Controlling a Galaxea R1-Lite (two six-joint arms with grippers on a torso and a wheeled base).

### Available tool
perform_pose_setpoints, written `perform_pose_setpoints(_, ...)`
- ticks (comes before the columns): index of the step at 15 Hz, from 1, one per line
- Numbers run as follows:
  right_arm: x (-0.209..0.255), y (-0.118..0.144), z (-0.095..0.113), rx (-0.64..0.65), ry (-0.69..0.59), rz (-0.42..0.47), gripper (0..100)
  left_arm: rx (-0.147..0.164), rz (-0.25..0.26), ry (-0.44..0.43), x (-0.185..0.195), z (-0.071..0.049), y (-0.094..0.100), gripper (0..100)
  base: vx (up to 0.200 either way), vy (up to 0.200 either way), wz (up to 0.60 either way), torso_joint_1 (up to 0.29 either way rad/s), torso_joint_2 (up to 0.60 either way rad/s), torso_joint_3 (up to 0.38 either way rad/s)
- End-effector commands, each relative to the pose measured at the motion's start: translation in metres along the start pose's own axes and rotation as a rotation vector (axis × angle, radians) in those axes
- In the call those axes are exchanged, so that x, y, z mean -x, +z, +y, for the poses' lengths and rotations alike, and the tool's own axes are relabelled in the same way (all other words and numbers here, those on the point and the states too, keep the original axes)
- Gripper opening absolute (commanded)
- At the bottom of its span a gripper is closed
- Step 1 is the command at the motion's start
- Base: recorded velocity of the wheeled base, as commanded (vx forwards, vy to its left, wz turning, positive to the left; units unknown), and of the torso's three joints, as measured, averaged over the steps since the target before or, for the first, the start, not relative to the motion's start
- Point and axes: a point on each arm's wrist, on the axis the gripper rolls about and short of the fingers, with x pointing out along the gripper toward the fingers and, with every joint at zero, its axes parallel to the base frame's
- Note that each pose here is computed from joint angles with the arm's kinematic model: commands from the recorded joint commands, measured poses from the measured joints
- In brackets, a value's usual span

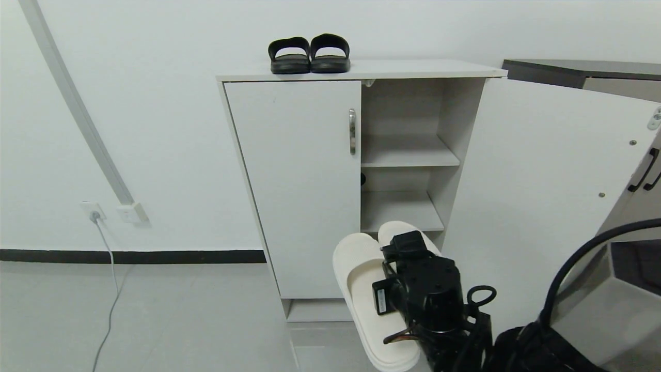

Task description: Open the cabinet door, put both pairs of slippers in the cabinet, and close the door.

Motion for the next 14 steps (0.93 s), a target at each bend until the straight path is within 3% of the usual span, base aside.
perform_pose_setpoints(1,-0.023,-0.017,0.017,0.002,-0.085,0.021,0,0.001,0.004,0.0,0.0,0.0,0.0,0,0.0,0.0,0.0,0.0,0.0,0.0)
perform_pose_setpoints(8,-0.029,-0.018,0.016,-0.009,-0.13,0.014,0,0.001,0.004,0.0,0.0,0.0,0.0,0,0.0,0.0,0.0,0.0,0.0,0.0)
perform_pose_setpoints(14,-0.036,-0.022,0.013,-0.006,-0.148,0.022,0,0.001,0.004,0.0,0.0,0.0,0.0,0,0.0,-0.2,0.0,0.002,0.0,0.002)
